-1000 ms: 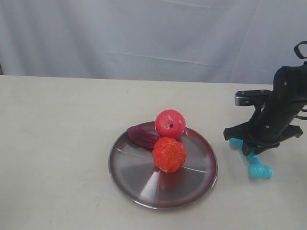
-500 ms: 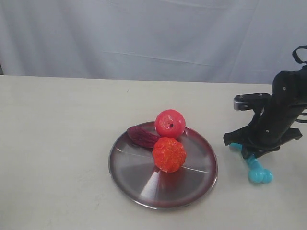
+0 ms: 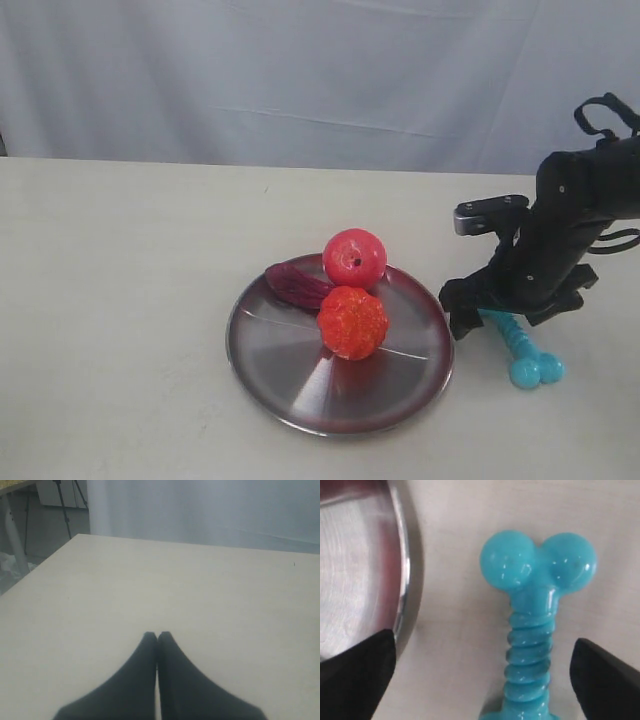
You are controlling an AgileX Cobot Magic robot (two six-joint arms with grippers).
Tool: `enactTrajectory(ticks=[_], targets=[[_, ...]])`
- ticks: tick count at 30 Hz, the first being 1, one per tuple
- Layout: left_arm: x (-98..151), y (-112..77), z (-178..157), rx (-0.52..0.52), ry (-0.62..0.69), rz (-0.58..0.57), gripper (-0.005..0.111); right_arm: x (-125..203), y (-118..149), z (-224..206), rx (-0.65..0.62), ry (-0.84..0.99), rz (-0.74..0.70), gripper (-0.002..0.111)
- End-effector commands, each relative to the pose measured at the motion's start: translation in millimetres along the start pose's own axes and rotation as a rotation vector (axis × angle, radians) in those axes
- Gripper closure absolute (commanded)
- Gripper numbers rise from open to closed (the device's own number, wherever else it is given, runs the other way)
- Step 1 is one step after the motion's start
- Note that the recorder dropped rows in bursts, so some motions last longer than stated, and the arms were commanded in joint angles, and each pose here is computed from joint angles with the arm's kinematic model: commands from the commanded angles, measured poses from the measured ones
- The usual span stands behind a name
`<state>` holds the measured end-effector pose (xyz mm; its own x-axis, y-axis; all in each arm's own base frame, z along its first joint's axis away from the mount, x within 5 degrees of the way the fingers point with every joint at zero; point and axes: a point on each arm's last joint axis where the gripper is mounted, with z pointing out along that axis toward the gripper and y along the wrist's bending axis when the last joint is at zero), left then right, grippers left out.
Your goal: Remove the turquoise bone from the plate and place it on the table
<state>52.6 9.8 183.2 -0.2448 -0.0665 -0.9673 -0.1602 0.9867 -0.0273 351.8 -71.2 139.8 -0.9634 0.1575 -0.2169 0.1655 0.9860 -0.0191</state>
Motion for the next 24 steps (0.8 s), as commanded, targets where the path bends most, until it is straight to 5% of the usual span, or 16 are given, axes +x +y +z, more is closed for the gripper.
enactTrajectory(ticks=[1, 7, 15, 24], targets=[[1, -0.3, 0, 0.007, 0.001, 0.004, 0.107, -5, 0, -21, 0.001, -0.076, 0.036, 0.046], [1, -0.3, 0, 0.007, 0.001, 0.004, 0.107, -5, 0, -77, -0.005, -0.215, 0.090, 0.108], [1, -0.3, 0, 0.007, 0.001, 0.004, 0.107, 15, 0, -167, -0.013, -0.427, 0.094, 0.108], [1, -0.3, 0, 0.007, 0.001, 0.004, 0.107, 84, 1, -271, -0.011, -0.748, 0.062, 0.108]])
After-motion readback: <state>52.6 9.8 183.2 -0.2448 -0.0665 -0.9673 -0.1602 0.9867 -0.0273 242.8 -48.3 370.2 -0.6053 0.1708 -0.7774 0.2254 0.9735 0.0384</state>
